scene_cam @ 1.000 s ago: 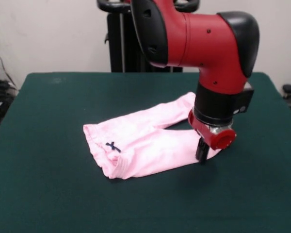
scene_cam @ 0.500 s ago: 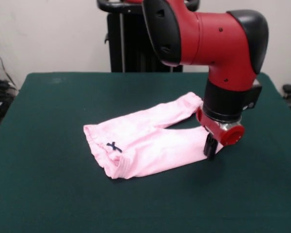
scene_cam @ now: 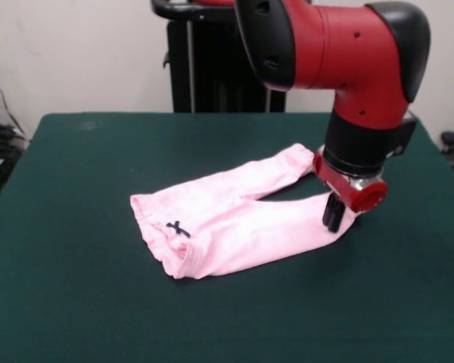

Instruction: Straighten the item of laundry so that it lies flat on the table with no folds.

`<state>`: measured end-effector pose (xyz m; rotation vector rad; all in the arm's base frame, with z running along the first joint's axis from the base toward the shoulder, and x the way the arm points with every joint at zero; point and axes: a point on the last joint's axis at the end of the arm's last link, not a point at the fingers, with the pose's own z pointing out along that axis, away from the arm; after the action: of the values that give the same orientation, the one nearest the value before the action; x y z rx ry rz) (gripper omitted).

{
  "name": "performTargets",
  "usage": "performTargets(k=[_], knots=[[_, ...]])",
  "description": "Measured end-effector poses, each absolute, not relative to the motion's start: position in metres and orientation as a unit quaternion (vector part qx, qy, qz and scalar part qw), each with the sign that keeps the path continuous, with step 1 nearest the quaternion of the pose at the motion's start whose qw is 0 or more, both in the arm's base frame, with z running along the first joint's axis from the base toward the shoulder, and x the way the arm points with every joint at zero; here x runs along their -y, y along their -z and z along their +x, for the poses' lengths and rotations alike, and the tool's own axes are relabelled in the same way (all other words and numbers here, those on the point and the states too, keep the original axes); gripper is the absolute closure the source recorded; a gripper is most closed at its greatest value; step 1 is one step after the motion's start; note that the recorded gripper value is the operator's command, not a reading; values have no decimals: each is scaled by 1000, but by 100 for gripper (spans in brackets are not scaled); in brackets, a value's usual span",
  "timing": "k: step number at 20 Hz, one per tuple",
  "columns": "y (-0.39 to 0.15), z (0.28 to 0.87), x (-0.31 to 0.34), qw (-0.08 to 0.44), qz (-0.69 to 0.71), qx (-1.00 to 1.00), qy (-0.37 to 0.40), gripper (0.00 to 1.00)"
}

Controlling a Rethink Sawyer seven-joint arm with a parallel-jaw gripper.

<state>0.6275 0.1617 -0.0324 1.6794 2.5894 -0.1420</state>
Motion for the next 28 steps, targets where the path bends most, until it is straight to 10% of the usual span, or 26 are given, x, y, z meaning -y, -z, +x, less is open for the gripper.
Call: performTargets(k=[28], knots=[[46,623,-195,-24,574,-818,21,100]])
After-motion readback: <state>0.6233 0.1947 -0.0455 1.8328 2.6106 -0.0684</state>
